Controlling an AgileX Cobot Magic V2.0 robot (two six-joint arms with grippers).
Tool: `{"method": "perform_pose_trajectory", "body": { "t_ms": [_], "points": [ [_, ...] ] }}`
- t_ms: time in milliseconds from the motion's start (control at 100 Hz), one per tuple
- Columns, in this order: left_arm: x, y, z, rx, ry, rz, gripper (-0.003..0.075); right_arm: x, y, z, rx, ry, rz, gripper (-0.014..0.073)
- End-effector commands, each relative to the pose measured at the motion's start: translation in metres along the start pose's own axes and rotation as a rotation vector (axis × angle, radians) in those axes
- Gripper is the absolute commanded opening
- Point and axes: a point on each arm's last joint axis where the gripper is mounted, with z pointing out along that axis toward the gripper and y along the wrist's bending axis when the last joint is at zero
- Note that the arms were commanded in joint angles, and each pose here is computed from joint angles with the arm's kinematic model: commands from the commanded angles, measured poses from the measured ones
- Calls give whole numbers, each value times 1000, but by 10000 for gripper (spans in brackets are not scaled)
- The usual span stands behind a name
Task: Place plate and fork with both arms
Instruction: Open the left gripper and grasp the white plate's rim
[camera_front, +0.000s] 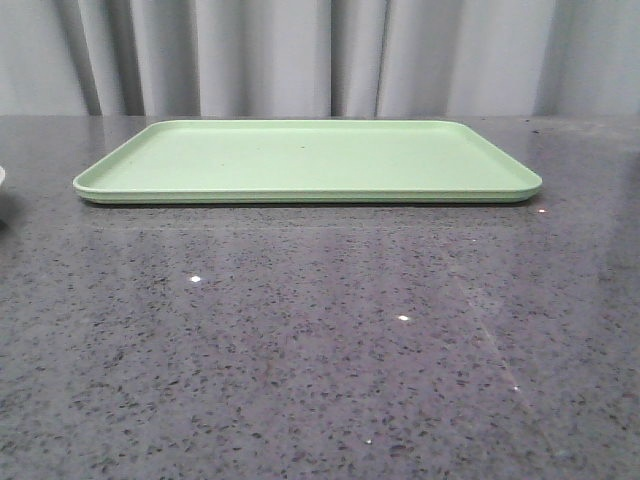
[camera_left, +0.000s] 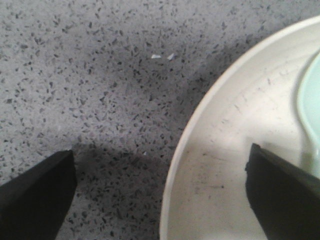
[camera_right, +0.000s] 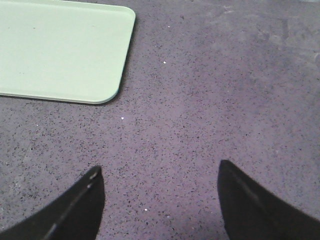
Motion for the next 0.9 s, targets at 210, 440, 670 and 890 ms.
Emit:
{"method": "perform_pose_trajectory", "body": {
  "t_ms": [210,440,670,890],
  "points": [
    [-12,-1,-10,5,-77,-7,582,-15,0,-4,9,-95,-12,490],
    [-10,-1,-10,8,-63,-8,373,-15,0,-4,9,-95,-12,490],
    [-10,-1,-10,10,-55,-8,132,-15,0,-4,9,-96,-12,490],
    [-9,-1,-10,10,-53,-8,-20,-15,0,-4,9,-102,-12,490]
  ]
}}
